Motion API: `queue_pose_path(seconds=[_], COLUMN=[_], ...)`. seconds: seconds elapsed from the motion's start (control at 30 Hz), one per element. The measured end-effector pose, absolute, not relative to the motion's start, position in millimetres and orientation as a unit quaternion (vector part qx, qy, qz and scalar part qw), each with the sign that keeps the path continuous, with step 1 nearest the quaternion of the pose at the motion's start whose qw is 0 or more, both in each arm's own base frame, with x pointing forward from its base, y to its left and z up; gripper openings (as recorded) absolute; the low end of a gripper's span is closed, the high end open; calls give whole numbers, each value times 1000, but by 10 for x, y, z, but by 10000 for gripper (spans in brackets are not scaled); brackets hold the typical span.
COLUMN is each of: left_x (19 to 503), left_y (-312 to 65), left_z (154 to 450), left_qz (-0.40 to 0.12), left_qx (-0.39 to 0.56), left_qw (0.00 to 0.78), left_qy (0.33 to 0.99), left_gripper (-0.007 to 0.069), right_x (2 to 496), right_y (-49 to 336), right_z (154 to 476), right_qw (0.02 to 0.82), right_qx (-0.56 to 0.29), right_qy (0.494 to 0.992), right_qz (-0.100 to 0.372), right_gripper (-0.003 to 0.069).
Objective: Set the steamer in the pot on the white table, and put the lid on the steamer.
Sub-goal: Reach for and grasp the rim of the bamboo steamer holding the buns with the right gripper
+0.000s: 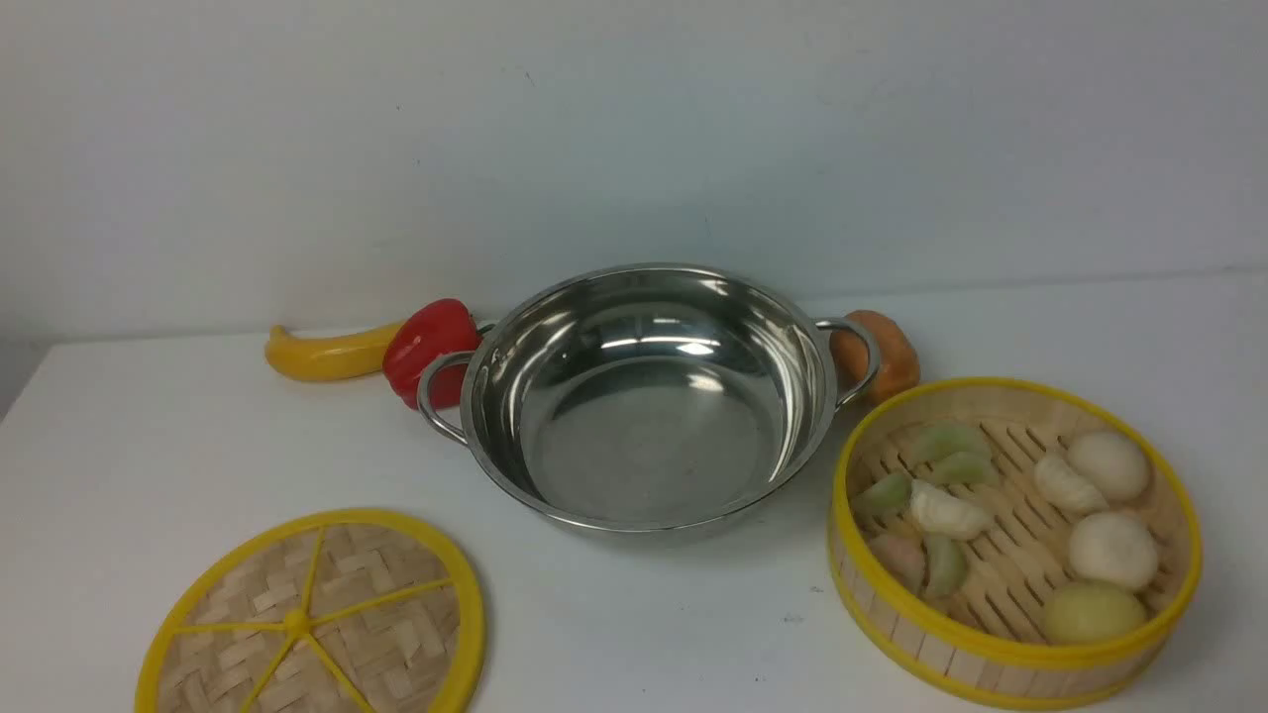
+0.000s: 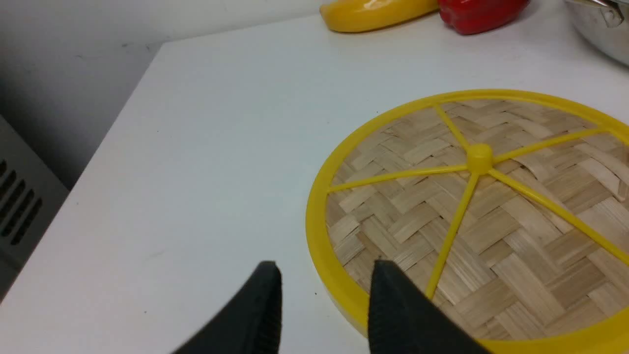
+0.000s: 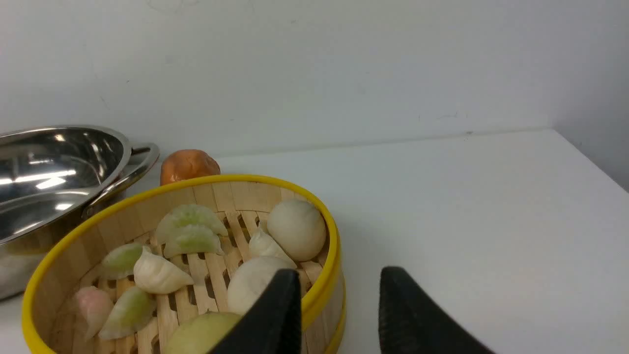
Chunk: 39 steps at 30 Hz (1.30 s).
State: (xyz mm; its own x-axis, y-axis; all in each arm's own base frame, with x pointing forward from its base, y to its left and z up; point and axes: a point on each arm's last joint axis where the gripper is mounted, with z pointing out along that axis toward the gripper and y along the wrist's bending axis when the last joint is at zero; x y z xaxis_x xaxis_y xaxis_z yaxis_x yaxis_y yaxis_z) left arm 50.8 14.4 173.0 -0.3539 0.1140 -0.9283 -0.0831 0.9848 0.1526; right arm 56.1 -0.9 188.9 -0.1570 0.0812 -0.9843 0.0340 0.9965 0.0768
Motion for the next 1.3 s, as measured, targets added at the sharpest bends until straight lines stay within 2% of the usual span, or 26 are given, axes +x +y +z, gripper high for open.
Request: queue_pose_path(seconds=[0.97, 1.03, 1.1, 1.17, 1.2, 1.23, 1.3], left_x=[509, 516, 530, 546, 549, 556, 562], left_y=[147, 133, 94, 39, 30, 0, -27], left_z=[1736, 1749, 1782, 1834, 1844, 1885, 1935], left_qz=[90, 77, 35, -35, -48, -97, -153], left_qx=[12, 5, -16, -56, -64, -94, -130], left_qw=[570, 578, 598, 621, 625, 637, 648], left_qy=[816, 812, 801, 781, 776, 759, 735], left_gripper=[241, 241, 241, 241, 241, 241, 241], right_x=[561, 563, 567, 569, 569, 568, 568], right_y=[-14, -4, 11, 29, 29, 37, 42], right_z=[1890, 1906, 1938, 1968, 1973, 1989, 2006], right_qw=[649, 654, 661, 655, 654, 643, 627], right_qx=[32, 56, 109, 186, 197, 241, 290], right_qy=[760, 753, 735, 708, 704, 683, 656], right_qz=[10, 38, 99, 187, 197, 248, 304], right_gripper=[242, 242, 242, 242, 242, 242, 242])
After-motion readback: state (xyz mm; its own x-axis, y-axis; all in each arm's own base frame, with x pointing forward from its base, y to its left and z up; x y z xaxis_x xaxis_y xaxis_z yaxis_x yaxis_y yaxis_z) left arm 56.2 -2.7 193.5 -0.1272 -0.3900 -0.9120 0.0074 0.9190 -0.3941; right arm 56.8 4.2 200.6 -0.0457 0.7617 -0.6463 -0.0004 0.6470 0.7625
